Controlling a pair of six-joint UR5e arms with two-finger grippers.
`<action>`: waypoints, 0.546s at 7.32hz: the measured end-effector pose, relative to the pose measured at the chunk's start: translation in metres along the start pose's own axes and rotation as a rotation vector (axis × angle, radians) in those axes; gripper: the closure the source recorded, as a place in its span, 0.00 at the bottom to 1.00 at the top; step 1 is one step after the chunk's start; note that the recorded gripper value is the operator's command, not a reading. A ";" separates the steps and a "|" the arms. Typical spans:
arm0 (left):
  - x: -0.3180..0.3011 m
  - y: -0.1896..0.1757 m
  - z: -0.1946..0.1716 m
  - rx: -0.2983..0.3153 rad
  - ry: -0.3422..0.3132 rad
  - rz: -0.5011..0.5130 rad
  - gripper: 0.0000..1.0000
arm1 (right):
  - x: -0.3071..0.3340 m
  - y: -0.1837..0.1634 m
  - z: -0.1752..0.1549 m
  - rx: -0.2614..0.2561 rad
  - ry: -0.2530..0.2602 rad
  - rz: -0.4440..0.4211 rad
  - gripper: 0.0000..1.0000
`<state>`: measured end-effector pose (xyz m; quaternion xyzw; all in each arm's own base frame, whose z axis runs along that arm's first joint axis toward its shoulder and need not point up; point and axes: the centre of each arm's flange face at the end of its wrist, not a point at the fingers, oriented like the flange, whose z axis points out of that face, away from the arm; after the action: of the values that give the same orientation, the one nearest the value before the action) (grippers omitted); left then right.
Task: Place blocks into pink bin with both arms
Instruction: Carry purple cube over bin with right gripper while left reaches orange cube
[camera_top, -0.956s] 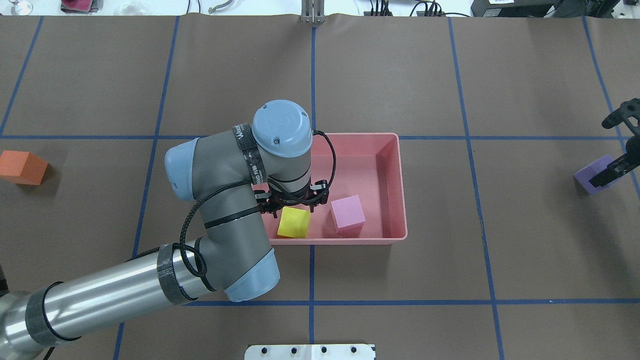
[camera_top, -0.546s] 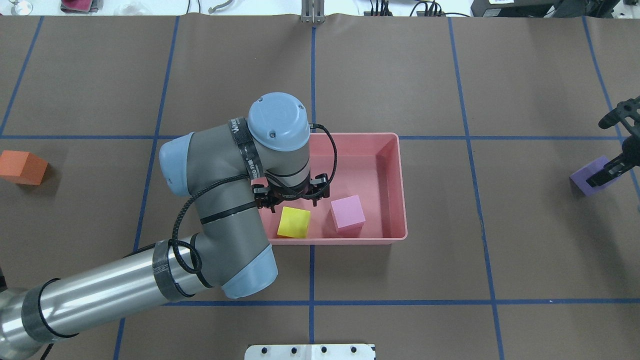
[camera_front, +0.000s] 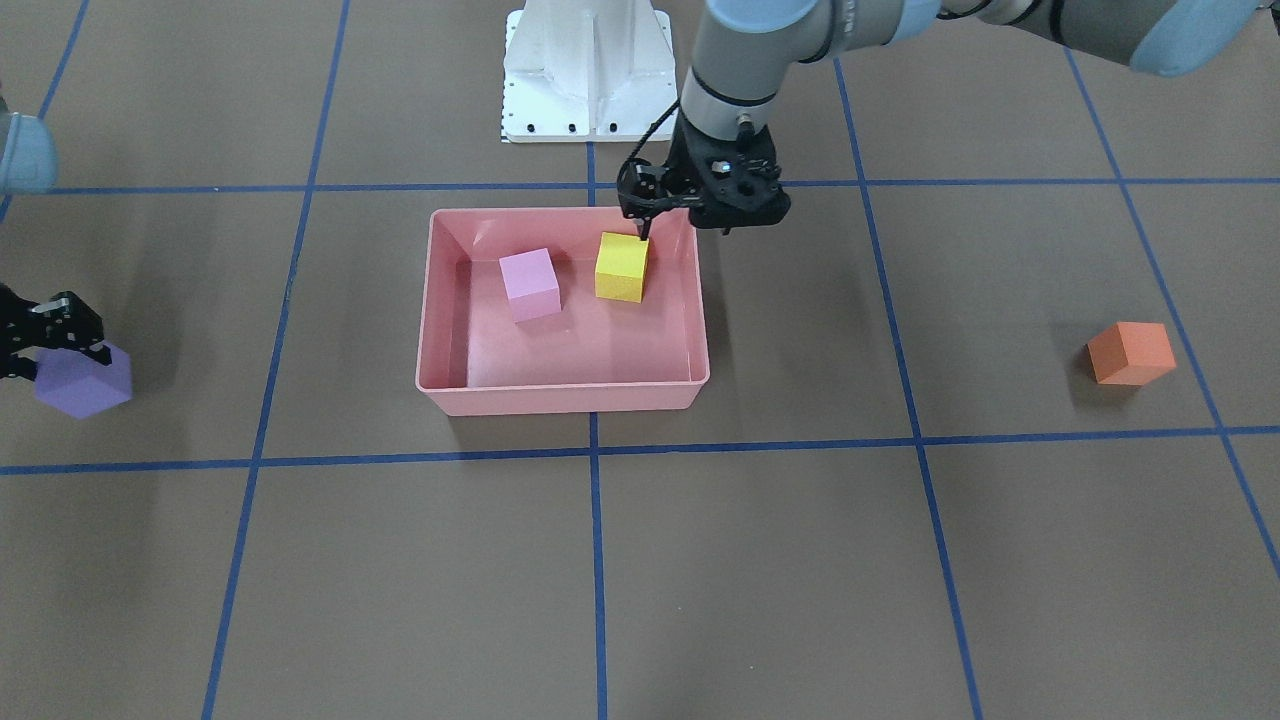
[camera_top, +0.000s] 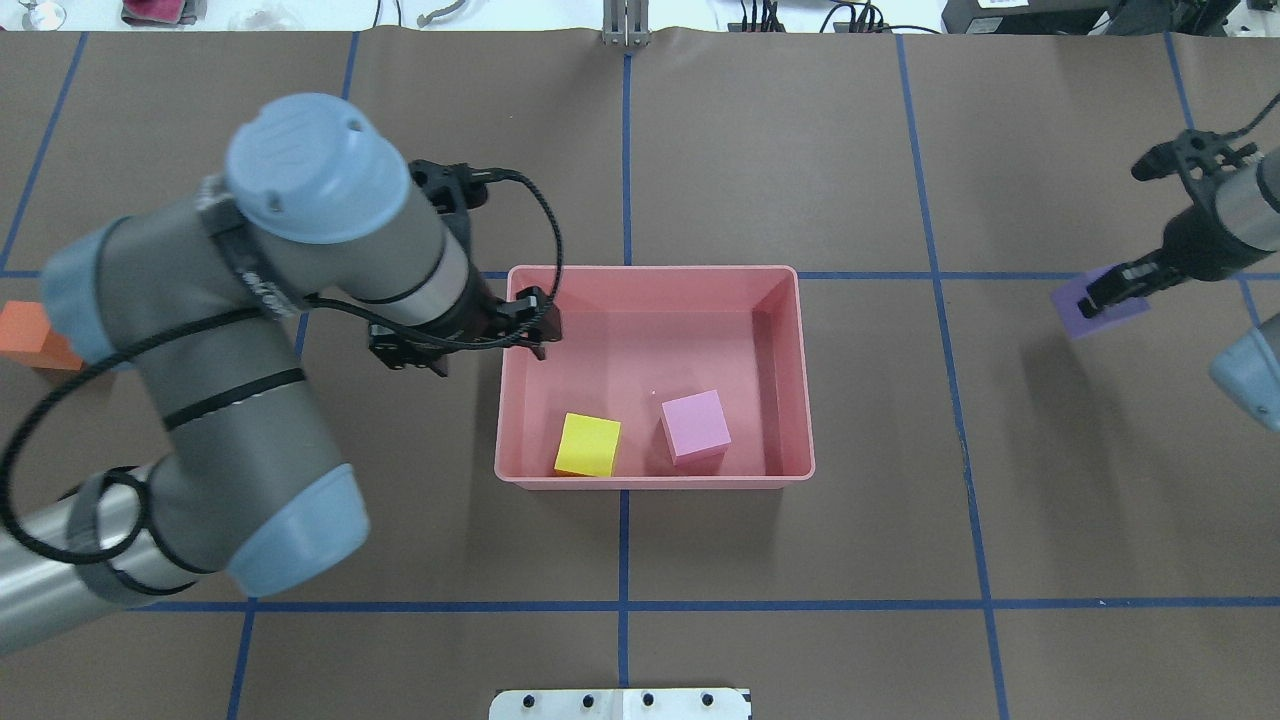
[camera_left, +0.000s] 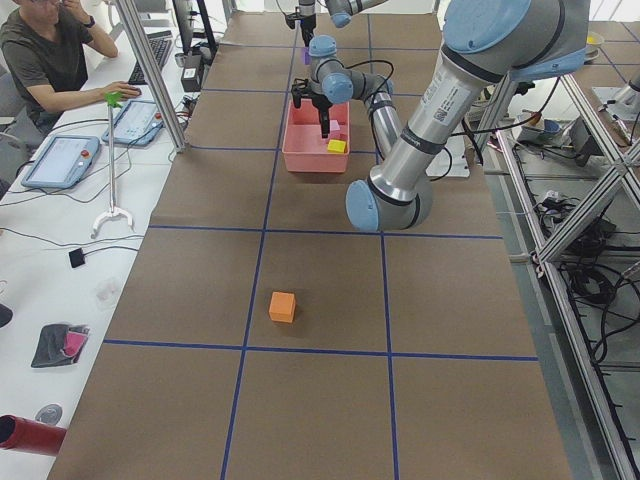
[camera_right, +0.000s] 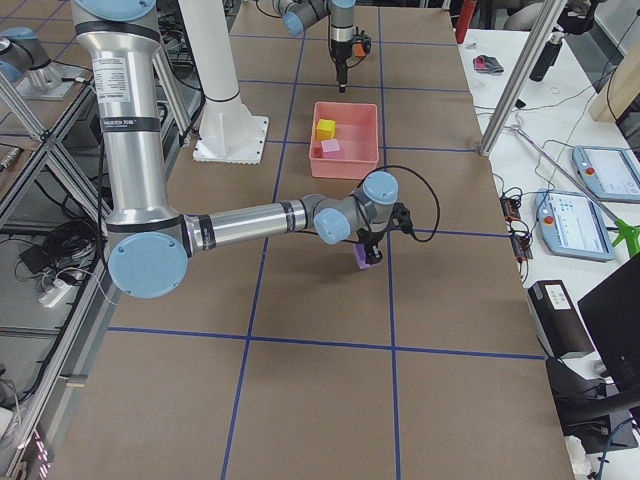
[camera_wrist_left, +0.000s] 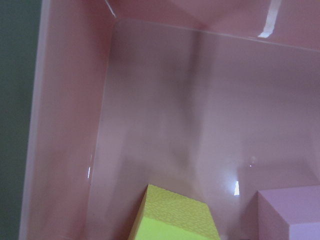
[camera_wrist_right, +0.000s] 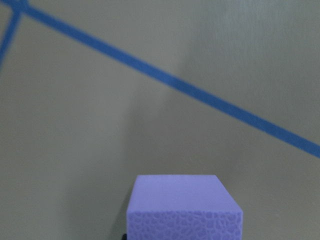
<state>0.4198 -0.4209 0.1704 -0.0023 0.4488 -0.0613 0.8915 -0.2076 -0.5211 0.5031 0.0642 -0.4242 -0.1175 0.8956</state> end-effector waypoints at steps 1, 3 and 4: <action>-0.044 -0.009 -0.012 0.001 -0.012 0.037 0.01 | -0.069 -0.022 -0.010 0.018 -0.038 0.091 1.00; -0.126 -0.034 -0.018 0.005 -0.071 0.125 0.01 | -0.214 -0.047 -0.021 0.035 -0.085 0.241 1.00; -0.165 -0.047 -0.019 0.011 -0.106 0.167 0.01 | -0.277 -0.053 -0.027 0.041 -0.088 0.292 1.00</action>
<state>0.3020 -0.4486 0.2941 0.0368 0.3994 0.0107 0.9160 -0.3650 -0.4980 0.2685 0.0151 -0.4700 0.0202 0.8823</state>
